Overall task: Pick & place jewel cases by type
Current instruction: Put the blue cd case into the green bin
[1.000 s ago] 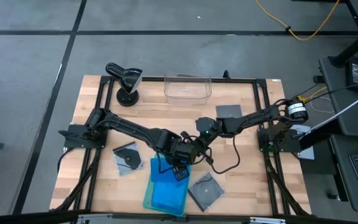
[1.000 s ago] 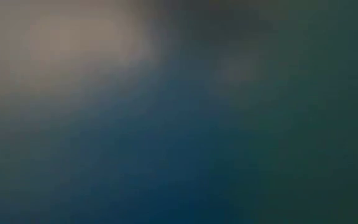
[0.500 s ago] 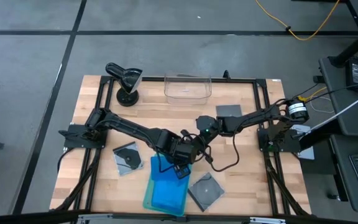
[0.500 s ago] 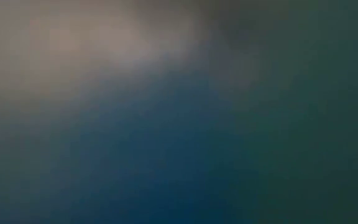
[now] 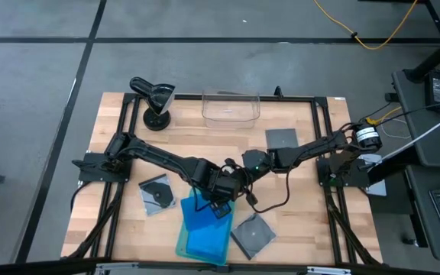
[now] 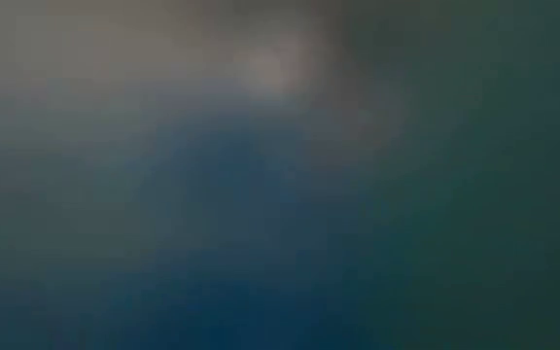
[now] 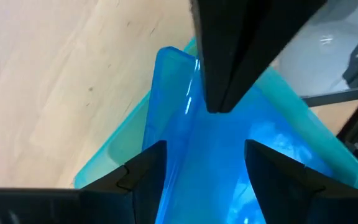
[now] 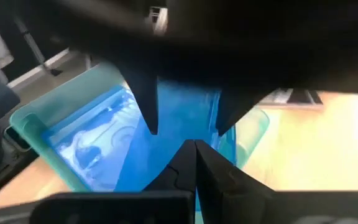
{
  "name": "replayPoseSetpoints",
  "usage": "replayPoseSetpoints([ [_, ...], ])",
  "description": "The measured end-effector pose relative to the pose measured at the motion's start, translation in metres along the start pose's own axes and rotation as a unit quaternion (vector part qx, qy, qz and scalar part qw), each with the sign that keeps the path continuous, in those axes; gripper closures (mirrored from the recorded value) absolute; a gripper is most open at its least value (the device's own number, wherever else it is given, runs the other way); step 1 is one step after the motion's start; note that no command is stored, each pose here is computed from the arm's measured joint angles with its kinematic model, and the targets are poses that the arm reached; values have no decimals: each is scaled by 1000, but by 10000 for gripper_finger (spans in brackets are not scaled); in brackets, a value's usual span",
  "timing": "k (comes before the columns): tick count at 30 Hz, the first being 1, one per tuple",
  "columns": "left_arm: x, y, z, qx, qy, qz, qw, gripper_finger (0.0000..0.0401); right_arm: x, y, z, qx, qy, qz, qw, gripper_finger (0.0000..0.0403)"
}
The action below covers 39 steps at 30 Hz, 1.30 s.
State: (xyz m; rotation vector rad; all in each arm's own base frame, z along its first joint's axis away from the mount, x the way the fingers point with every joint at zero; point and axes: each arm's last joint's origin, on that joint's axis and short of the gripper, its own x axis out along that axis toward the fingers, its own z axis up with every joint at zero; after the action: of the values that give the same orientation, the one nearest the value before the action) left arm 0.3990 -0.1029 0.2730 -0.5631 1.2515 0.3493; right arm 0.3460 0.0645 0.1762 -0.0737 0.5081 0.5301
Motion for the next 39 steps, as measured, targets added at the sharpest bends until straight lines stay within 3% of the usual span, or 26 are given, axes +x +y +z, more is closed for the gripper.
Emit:
replayPoseSetpoints([
  [11,0,0,-1,10,14,-9,1000,194,-3,4,5,19,-6,-9,1000,399],
  [15,-6,-2,-1,13,2,-22,1000,194,-14,5,15,13,-17,-47,999,399],
  [22,-25,2,2,27,28,-85,996,193,-19,3,16,12,-8,-66,998,399],
  [26,-54,3,5,16,-29,-112,993,193,-17,2,3,18,36,-75,996,399],
  [30,-42,-3,9,18,-44,-116,992,193,-17,5,3,5,48,-58,997,399],
  [34,-56,-8,14,21,-91,-155,983,193,-17,5,1,-12,60,-60,996,399],
  [39,-48,-9,15,16,-89,-149,985,193,-17,6,1,-17,59,-56,997,398],
])
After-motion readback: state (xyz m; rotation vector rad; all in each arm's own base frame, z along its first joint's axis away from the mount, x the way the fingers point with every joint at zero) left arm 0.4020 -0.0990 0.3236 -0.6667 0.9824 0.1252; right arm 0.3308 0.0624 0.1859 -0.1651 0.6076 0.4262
